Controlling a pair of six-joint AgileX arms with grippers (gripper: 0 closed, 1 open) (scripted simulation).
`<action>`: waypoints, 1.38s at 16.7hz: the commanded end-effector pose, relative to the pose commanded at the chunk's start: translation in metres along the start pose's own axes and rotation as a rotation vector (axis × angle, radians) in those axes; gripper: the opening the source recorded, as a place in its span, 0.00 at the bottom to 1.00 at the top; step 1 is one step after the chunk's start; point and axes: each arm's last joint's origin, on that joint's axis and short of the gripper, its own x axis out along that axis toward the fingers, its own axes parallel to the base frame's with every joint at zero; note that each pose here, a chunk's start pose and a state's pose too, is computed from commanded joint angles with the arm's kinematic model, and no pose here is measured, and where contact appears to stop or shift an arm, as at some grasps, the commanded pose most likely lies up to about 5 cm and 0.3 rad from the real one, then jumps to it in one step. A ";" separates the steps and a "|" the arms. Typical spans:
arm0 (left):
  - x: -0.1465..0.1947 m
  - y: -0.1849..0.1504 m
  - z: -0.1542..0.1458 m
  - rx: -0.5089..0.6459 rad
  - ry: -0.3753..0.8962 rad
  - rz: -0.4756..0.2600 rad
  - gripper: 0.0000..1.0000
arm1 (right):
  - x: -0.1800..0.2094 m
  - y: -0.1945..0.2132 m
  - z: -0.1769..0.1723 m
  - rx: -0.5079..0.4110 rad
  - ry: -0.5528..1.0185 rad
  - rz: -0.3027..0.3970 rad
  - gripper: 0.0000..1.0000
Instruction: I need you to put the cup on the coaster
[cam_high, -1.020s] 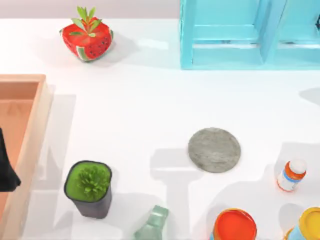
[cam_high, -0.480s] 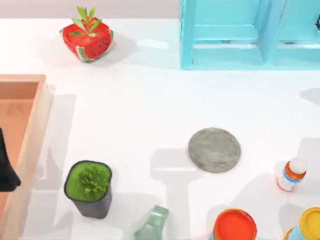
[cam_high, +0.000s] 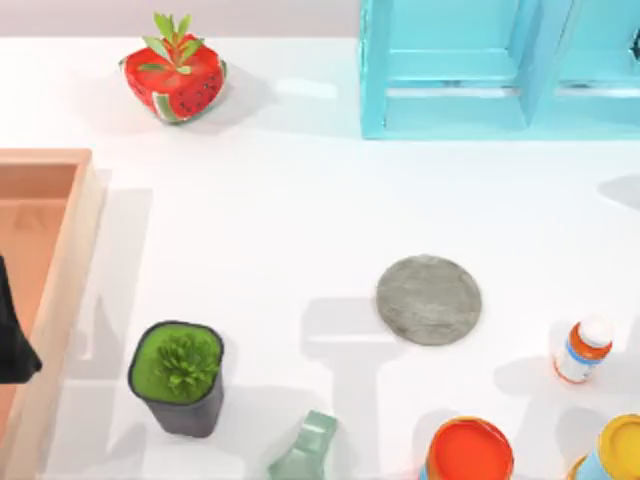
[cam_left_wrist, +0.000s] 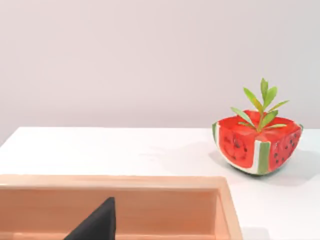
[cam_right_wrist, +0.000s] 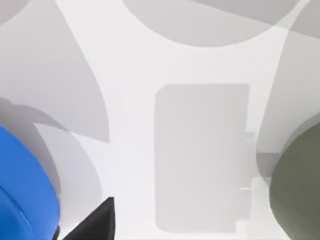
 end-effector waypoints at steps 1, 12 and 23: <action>0.000 0.000 0.000 0.000 0.000 0.000 1.00 | 0.000 0.000 0.000 0.000 0.000 0.000 1.00; 0.000 0.000 0.000 0.000 0.000 0.000 1.00 | 0.000 0.000 0.000 0.000 0.000 0.000 0.32; 0.000 0.000 0.000 0.000 0.000 0.000 1.00 | 0.000 0.000 0.000 0.000 0.000 0.000 0.00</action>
